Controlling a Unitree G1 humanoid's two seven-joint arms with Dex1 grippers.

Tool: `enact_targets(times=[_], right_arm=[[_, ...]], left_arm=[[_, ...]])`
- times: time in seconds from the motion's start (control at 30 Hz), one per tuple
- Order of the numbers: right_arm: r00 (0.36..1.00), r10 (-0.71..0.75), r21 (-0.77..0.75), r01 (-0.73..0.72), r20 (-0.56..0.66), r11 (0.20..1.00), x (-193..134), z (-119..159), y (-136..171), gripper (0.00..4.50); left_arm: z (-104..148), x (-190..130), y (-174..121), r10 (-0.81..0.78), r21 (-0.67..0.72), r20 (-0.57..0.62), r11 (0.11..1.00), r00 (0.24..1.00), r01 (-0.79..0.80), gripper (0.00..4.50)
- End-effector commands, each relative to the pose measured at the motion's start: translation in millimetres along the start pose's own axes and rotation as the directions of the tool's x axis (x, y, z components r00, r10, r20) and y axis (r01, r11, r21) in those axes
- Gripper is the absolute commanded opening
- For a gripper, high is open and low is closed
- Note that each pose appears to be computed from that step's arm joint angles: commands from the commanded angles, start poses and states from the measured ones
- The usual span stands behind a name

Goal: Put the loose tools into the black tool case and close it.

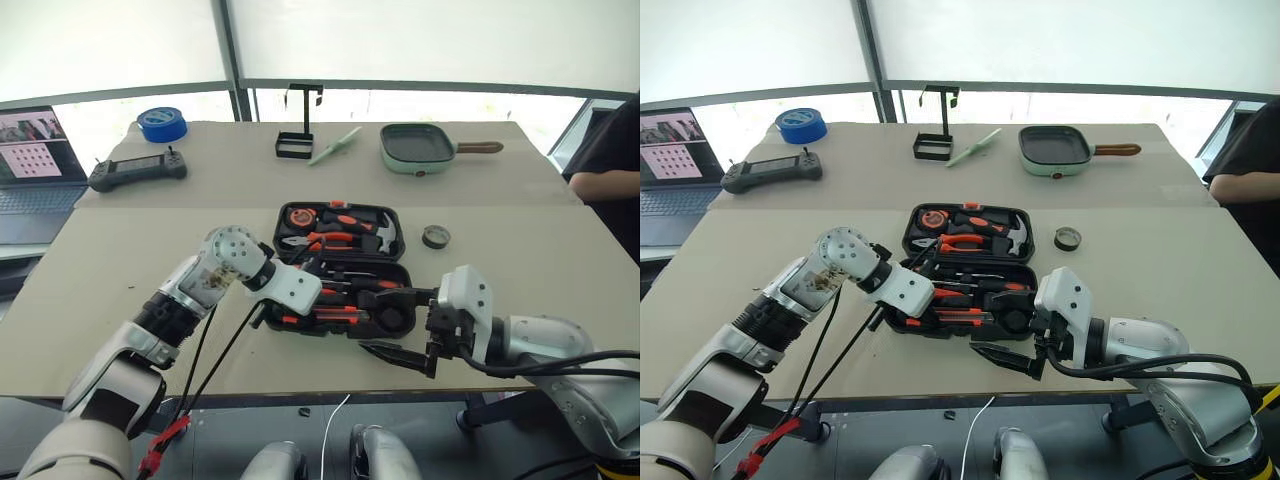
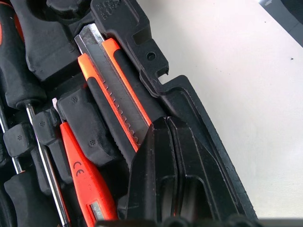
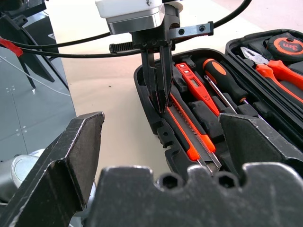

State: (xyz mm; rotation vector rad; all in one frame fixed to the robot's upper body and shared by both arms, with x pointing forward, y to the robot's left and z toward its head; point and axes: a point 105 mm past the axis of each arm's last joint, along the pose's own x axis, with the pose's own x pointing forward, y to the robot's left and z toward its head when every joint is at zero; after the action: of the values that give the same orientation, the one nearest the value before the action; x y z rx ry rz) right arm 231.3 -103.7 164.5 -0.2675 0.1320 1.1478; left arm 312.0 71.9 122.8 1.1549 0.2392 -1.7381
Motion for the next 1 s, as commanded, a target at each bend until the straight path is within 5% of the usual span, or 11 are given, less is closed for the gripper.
enact_targets(times=[0.03, 0.23, 0.43, 0.67, 1.0], right_arm=[[1.000, -0.003, -0.038, 0.004, 0.019, 0.999, -4, 10, 2, 4.50], [0.989, -0.142, -0.048, 0.141, -0.035, 0.989, -32, 4, -20, 4.50], [0.939, -0.304, -0.011, 0.306, -0.161, 0.952, -98, -7, -47, 4.50], [0.891, -0.372, -0.095, 0.360, -0.261, 0.928, -118, -9, -101, 4.50], [0.827, -0.373, -0.253, 0.288, -0.420, 0.924, -51, -28, -187, 4.50]], left_arm=[[-7, -13, 10, 0.080, -0.134, 0.023, 0.988, 0.997, -0.076, 0.06], [20, -64, 38, 0.399, -0.370, 0.299, 0.886, 0.867, -0.280, 0.06], [35, -116, 17, 0.520, -0.561, 0.412, 0.792, 0.748, -0.242, 1.87], [45, -107, -21, 0.448, -0.477, 0.365, 0.843, 0.816, -0.250, 4.36], [46, -104, -16, 0.482, -0.467, 0.337, 0.832, 0.809, -0.301, 4.43]])
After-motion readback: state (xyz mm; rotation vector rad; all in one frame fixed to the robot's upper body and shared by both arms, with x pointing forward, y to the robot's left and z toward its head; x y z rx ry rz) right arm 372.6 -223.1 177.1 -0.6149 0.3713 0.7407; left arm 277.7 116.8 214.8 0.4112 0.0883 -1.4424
